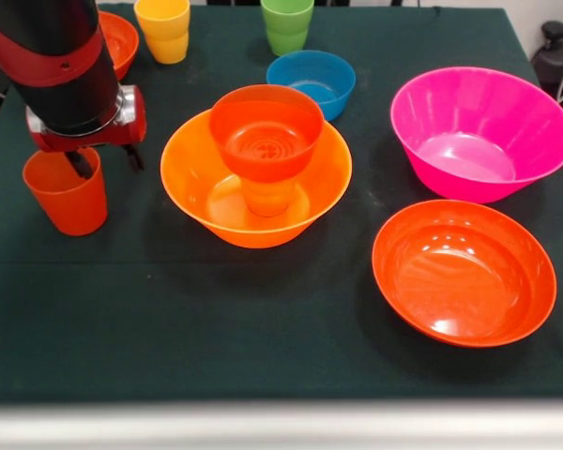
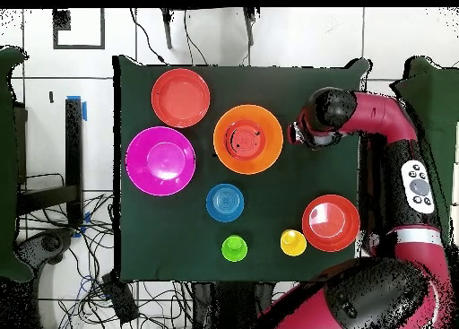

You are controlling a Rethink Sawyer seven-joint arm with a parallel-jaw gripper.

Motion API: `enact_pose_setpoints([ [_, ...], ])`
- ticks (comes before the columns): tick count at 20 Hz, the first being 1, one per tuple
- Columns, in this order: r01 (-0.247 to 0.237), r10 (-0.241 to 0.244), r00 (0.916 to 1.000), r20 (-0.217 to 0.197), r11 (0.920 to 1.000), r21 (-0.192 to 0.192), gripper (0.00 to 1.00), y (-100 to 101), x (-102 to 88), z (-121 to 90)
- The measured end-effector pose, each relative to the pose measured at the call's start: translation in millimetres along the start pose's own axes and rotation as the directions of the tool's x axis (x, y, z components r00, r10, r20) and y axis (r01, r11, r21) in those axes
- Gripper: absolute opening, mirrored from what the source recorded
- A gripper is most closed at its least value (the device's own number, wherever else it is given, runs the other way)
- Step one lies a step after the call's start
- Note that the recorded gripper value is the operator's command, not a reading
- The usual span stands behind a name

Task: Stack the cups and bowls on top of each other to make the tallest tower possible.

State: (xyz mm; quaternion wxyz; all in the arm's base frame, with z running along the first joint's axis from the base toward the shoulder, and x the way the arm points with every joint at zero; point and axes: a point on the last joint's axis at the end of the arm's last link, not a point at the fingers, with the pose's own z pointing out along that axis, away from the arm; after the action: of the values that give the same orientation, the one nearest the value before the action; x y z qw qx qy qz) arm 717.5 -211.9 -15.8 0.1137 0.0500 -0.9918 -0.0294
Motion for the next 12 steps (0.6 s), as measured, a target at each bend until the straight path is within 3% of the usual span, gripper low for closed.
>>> enact_pose_setpoints([
  [9, 0.006, -0.006, 1.0, 0.001, 0.9978, 0.065, 1.0, -14.8, 0.8, 5.2],
  [10, 0.005, -0.006, 1.0, 0.003, 0.9971, 0.076, 0.0, -18.0, 0.1, 4.6],
  [12, 0.002, -0.002, 1.0, 0.008, 0.9966, 0.082, 0.0, -20.7, -0.9, 1.3],
])
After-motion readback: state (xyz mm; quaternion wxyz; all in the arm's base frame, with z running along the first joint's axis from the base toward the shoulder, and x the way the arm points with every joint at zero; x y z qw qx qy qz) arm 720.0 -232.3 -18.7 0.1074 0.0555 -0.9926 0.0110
